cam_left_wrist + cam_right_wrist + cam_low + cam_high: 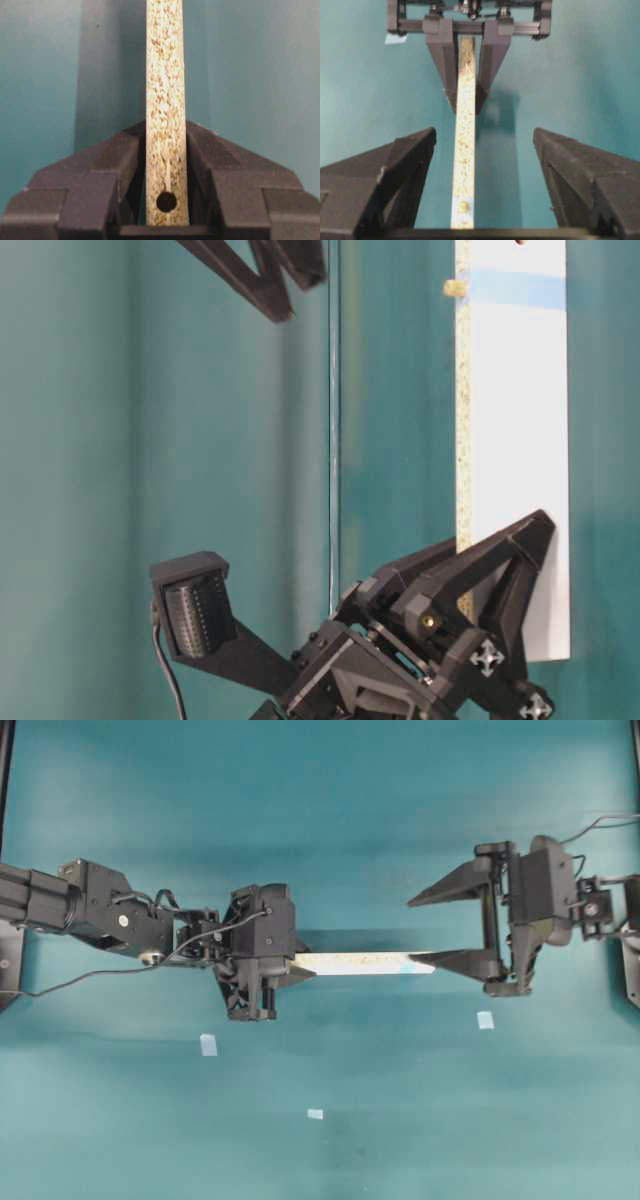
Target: Insert the rod into the hole on the wooden board.
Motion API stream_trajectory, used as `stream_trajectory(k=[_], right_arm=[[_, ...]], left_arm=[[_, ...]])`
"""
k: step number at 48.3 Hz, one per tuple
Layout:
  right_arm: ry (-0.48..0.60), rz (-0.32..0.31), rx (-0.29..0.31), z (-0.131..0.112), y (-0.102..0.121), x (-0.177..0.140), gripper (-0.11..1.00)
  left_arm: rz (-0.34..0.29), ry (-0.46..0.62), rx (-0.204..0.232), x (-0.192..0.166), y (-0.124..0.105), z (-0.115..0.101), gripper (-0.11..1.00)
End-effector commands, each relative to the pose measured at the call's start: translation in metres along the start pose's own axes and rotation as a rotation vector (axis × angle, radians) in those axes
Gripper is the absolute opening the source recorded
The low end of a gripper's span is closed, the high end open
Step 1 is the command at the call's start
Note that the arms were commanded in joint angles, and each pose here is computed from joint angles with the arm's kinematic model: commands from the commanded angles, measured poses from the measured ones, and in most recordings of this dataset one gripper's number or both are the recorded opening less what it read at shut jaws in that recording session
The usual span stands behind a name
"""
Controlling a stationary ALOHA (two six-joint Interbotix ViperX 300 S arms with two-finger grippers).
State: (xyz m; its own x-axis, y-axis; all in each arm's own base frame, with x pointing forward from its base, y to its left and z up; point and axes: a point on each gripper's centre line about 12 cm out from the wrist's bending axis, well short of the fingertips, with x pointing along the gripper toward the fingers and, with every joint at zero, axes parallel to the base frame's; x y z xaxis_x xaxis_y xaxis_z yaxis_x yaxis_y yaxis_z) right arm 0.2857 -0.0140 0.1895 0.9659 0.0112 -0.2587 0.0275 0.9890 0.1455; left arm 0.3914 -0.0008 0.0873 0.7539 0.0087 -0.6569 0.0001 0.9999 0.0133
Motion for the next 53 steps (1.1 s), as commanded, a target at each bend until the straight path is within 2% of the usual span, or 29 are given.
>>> stream_trajectory(k=[1,3,8,10,22,37,45,53], right_arm=[[-0.002,-0.01,-0.005,0.009,0.001,-0.007,0.86],[0.009,-0.017,-0.004,0.009,0.001,-0.01,0.86],[0.016,-0.026,-0.007,0.014,0.001,-0.018,0.86],[0.017,-0.031,-0.007,0.015,0.001,-0.02,0.86],[0.022,-0.044,-0.002,0.015,0.001,-0.036,0.86],[0.002,-0.041,0.001,0.006,0.002,-0.055,0.84],[-0.01,-0.041,0.0,0.002,0.002,-0.064,0.84],[-0.019,-0.04,-0.002,-0.004,0.002,-0.073,0.84]], left_arm=[[-0.002,-0.014,-0.001,-0.004,-0.001,0.007,0.33],[-0.002,-0.015,-0.001,-0.004,-0.001,0.007,0.4],[-0.002,-0.017,-0.001,-0.003,-0.001,0.008,0.68],[-0.002,-0.018,-0.001,-0.003,-0.001,0.008,0.75],[-0.002,-0.046,0.004,-0.01,-0.001,0.018,0.77],[-0.009,-0.115,0.009,-0.063,-0.001,0.054,0.78],[-0.008,-0.122,0.004,-0.083,0.001,0.057,0.78],[-0.001,-0.126,-0.001,-0.097,0.004,0.049,0.78]])
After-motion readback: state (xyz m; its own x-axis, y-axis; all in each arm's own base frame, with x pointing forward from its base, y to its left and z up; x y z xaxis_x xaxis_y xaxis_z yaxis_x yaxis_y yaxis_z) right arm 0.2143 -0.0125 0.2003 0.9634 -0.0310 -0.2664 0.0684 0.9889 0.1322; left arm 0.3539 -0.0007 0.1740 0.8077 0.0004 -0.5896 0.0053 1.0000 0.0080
